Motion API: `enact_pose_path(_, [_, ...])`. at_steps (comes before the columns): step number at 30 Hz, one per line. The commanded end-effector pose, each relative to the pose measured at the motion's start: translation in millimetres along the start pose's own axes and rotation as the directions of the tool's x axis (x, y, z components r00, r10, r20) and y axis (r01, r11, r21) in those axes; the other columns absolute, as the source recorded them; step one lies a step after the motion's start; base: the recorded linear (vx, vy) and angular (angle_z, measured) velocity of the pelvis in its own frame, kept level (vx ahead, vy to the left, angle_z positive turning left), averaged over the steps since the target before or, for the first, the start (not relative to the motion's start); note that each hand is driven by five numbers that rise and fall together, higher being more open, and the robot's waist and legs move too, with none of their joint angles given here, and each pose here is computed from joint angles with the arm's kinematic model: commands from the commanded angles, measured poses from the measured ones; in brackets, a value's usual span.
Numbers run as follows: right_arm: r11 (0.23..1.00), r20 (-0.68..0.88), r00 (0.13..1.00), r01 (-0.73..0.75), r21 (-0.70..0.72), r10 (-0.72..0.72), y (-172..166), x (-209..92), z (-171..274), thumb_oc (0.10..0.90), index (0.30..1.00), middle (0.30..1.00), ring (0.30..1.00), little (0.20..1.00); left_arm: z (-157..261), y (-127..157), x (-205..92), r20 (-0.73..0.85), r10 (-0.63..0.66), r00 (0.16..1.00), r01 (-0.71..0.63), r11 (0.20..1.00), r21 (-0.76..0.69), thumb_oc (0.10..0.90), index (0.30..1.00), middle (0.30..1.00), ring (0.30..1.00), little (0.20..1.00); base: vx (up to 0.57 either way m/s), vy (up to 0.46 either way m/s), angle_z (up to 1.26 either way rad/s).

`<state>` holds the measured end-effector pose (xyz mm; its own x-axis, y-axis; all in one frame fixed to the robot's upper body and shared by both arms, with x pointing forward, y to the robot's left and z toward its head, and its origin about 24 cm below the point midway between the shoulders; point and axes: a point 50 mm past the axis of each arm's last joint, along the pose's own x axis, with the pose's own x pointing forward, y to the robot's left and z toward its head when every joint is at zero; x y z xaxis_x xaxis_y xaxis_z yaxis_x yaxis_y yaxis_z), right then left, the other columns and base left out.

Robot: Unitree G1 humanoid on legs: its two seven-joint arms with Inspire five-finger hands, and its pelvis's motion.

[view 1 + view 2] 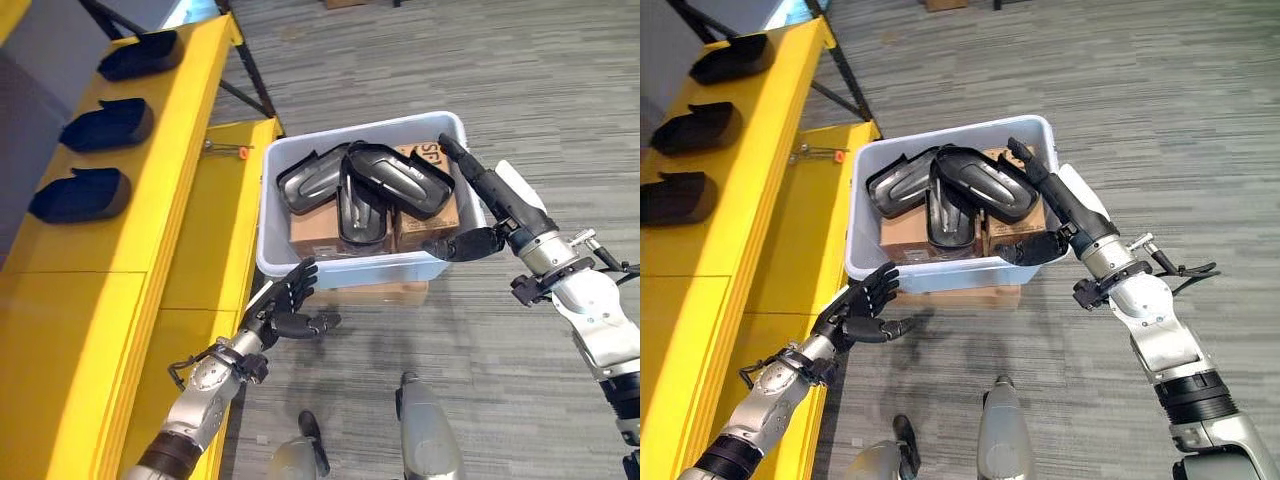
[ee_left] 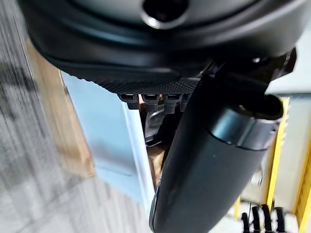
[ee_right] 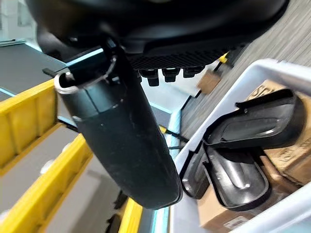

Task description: Move parts from the plastic box to the shelf.

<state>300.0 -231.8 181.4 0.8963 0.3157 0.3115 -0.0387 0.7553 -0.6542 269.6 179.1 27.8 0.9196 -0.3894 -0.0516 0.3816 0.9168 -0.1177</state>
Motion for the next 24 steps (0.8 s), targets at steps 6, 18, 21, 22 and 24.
enact_pose_path(6, [0.967, 0.243, 0.942, 0.196, 0.162, -0.232, 13, 4, 37, 0.9, 1.0, 1.0, 1.0, 1.0, 3, 6, -19, 0.122, 0.061, 0.991, -0.06, 0.998, -0.01, 0.9, 1.0, 1.0, 1.0, 1.0, 0.33, 0.002, -0.66])
enact_pose_path(18, [0.947, 0.238, 0.944, 0.158, 0.281, -0.228, 33, 2, 40, 0.9, 1.0, 1.0, 1.0, 1.0, 1, 11, -16, 0.121, 0.081, 0.989, -0.083, 0.996, 0.014, 0.9, 1.0, 1.0, 1.0, 1.0, 0.23, 0.056, -0.43])
enact_pose_path(21, [0.943, 0.237, 0.942, 0.164, 0.288, -0.237, 35, 3, 41, 0.9, 1.0, 1.0, 1.0, 1.0, 4, 11, -15, 0.122, 0.073, 0.99, -0.076, 0.997, 0.021, 0.9, 1.0, 1.0, 1.0, 1.0, 0.1, 0.02, 0.13])
enact_pose_path(22, [0.943, 0.239, 0.94, 0.17, 0.287, -0.242, 35, 3, 42, 0.9, 1.0, 1.0, 1.0, 1.0, 4, 11, -15, 0.118, 0.071, 0.99, -0.075, 0.997, 0.024, 0.9, 1.0, 1.0, 1.0, 1.0, 0.08, 0.02, 0.07])
enact_pose_path(24, [0.94, 0.237, 0.94, 0.169, 0.296, -0.244, 35, 5, 43, 0.9, 1.0, 1.0, 1.0, 1.0, 4, 12, -16, 0.116, 0.076, 0.99, -0.079, 0.997, 0.019, 0.9, 1.0, 1.0, 1.0, 1.0, 0.1, 0.022, 0.0])
